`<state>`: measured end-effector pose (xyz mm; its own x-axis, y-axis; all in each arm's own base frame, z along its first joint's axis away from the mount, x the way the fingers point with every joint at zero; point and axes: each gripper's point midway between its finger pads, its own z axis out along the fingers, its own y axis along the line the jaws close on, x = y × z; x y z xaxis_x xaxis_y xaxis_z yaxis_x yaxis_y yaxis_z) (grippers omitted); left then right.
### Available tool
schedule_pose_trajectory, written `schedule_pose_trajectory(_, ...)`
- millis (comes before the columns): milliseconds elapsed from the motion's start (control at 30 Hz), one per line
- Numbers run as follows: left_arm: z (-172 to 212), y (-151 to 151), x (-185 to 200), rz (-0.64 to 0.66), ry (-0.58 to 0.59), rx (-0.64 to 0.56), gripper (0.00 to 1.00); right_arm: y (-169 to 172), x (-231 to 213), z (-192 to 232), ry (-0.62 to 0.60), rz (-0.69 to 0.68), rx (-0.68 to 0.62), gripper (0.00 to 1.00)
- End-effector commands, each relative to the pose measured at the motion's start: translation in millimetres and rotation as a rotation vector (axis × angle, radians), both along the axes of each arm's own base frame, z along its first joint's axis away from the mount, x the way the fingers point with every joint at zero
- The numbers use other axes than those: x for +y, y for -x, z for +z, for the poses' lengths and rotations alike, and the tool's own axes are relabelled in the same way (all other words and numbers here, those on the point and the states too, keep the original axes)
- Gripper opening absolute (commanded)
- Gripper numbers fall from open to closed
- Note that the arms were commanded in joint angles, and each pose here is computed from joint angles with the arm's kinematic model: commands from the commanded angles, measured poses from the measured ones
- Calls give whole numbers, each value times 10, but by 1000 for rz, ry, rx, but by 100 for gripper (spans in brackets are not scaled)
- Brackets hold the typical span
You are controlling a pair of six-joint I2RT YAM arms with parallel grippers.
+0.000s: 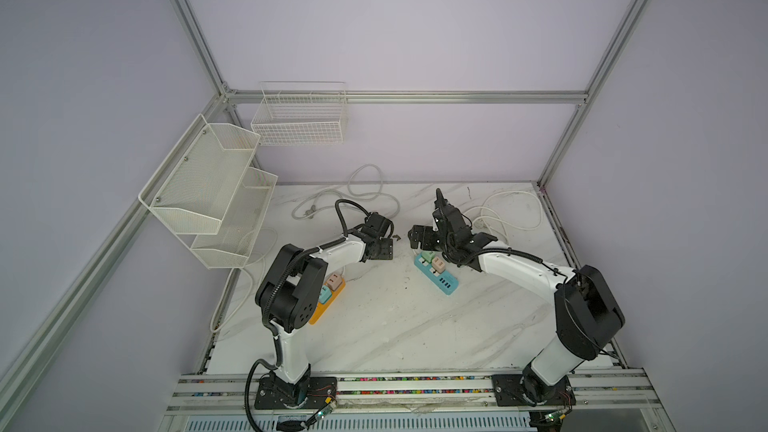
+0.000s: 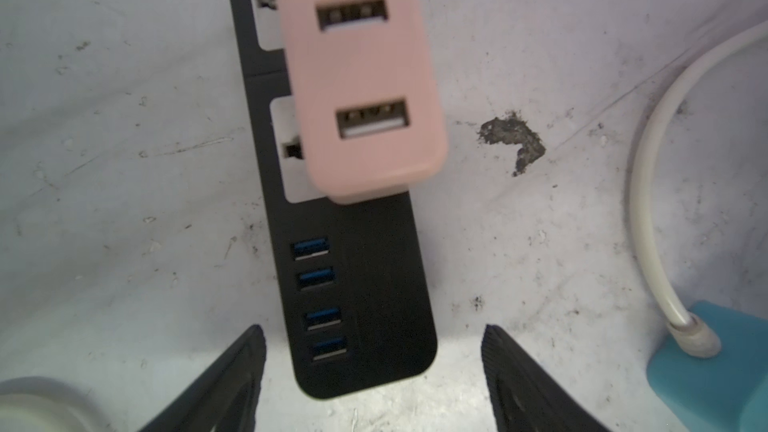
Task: Pull the plug off the socket
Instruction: 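Lower the left gripper onto the black strip while the right aligns over a pink adapter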
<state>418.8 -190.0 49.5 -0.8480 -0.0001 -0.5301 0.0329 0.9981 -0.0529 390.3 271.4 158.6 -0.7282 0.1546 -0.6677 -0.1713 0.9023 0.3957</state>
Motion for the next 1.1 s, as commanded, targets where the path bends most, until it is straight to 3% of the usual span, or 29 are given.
schedule_pose_trajectory(0, 322, -276, -140, -13, 19, -101, 77, -82, -51, 240, -20, -19, -57, 97)
schedule_pose_trajectory(367, 205, -347, -182, -26, 4, -87, 60, -116, -123, 278, -50, -42, -64, 97)
schedule_pose_trajectory(667, 146, -284, -201, -41, 23, -68, 40, -124, -122, 271, -81, -43, -50, 97)
schedule_pose_trajectory(1067, 146, 104, -402, -130, 52, -43, 34, -97, -298, 275, -78, -81, -48, 98)
